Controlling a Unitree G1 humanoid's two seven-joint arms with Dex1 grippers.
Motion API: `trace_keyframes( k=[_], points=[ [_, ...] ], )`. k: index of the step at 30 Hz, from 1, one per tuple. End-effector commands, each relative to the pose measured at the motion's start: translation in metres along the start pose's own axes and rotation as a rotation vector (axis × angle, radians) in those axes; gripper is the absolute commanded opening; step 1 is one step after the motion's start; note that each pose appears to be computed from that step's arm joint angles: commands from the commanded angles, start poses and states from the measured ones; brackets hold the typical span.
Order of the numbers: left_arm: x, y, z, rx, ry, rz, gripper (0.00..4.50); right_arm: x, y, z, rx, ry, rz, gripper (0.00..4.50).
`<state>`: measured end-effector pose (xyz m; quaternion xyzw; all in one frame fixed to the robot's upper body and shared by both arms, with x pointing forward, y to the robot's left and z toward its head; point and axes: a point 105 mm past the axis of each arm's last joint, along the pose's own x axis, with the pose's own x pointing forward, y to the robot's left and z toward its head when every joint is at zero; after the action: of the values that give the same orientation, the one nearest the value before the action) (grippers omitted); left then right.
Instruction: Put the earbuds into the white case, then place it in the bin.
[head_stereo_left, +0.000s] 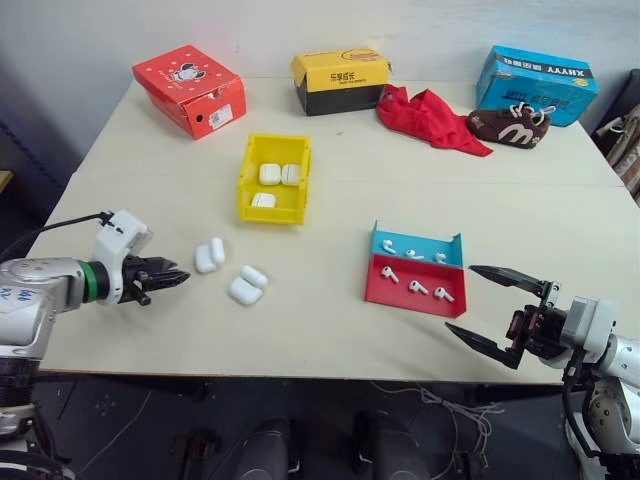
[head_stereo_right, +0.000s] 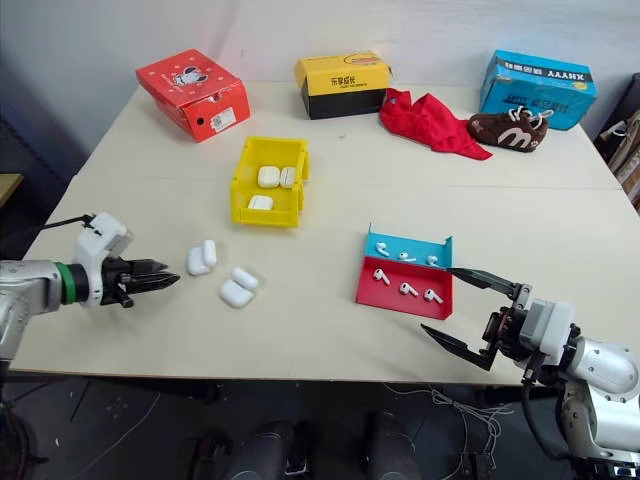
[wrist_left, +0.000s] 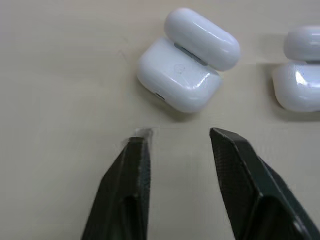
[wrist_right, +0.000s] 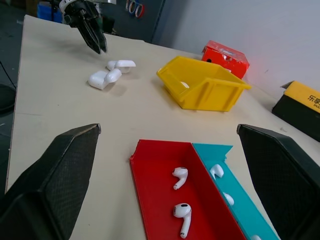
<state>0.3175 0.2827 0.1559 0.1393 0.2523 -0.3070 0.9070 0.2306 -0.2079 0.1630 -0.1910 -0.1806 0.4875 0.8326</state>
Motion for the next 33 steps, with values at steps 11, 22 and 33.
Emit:
trace_keyframes(
  k=[11,22,33],
  points=[
    [0.018,0.017,0.025,0.373,0.134,-0.208,4.45,-0.008,-0.005,-0.007,-0.014,-0.012,0.007,4.5],
    [0.044,0.012,0.029,0.405,0.139,-0.251,4.45,-0.018,0.012,-0.006,-0.01,0.002,-0.007,4.5],
    [0.052,0.013,0.02,0.398,0.199,-0.255,4.45,-0.024,0.013,-0.007,-0.008,0.005,-0.011,4.5]
  ],
)
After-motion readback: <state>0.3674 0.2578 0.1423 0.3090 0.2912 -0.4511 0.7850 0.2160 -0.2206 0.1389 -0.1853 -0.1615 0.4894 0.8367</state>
